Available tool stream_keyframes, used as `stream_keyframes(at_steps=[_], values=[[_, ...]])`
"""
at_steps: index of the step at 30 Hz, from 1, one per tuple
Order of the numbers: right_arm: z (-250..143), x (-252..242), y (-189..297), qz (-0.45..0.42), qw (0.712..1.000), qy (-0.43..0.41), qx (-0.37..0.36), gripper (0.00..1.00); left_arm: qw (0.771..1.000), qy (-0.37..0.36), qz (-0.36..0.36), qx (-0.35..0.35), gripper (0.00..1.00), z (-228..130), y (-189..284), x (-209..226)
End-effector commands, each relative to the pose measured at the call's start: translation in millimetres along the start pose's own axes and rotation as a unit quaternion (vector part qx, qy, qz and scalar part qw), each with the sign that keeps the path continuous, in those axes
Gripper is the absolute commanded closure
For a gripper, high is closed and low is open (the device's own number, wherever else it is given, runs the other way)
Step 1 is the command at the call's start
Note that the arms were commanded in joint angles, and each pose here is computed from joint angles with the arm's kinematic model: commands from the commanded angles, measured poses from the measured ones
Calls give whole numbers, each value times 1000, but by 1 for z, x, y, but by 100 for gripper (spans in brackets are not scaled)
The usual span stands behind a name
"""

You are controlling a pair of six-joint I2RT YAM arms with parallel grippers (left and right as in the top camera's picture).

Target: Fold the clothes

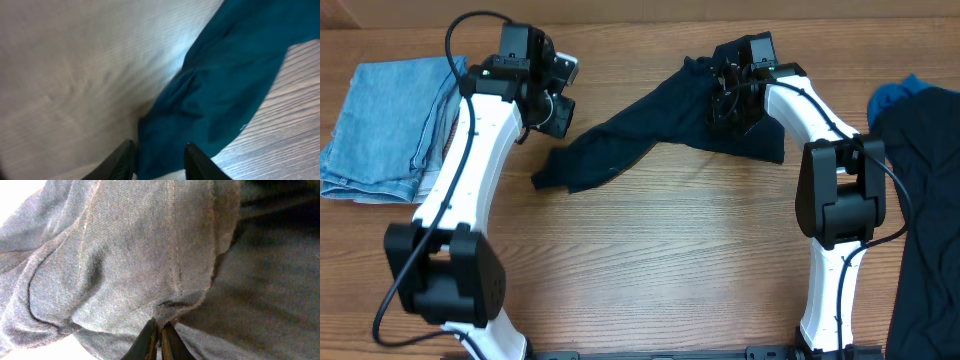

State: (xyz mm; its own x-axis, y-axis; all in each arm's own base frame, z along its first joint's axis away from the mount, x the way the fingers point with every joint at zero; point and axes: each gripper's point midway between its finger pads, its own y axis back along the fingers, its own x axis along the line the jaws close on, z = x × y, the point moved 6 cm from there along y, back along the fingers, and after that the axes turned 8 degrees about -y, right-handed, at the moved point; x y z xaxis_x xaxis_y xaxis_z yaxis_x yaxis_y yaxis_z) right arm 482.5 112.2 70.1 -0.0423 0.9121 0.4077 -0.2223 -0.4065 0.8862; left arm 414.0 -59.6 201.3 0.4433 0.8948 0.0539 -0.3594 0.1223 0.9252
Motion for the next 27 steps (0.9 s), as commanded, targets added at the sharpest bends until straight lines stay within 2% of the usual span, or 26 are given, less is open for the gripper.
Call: stream_keyframes(at_steps=[1,4,5,9,12,16,22,23,24,26,27], values=[[-2,-1,-3,4,1000,-2,5,93,996,77,-29,45,60,-17,-25,13],[-1,0,-3,5,1000,0,0,93,994,64,-61,69,48,-33,-30,23],[0,0,-3,5,1000,1,-2,93,993,38,-68,84,44,-43,-28,29],[4,1,-3,7,1000,5,-12,93,985,-11,-102,138,44,-71,-23,29],[5,1,-3,8,1000,6,-14,93,981,-23,-116,156,44,-88,-40,22],[6,1,-3,8,1000,8,-17,93,979,-38,-156,124,46,-98,-64,9],[6,1,-3,8,1000,7,-17,92,983,-59,-133,108,46,-110,-91,12],[6,1,-3,8,1000,7,-17,92,985,-60,-125,104,49,-109,-92,15],[6,1,-3,8,1000,7,-17,92,986,-61,-122,101,57,-108,-93,16],[6,1,-3,8,1000,7,-16,92,986,-62,-120,98,88,-106,-93,16],[5,1,-3,8,1000,7,-15,93,986,-62,-119,97,96,-106,-93,16]])
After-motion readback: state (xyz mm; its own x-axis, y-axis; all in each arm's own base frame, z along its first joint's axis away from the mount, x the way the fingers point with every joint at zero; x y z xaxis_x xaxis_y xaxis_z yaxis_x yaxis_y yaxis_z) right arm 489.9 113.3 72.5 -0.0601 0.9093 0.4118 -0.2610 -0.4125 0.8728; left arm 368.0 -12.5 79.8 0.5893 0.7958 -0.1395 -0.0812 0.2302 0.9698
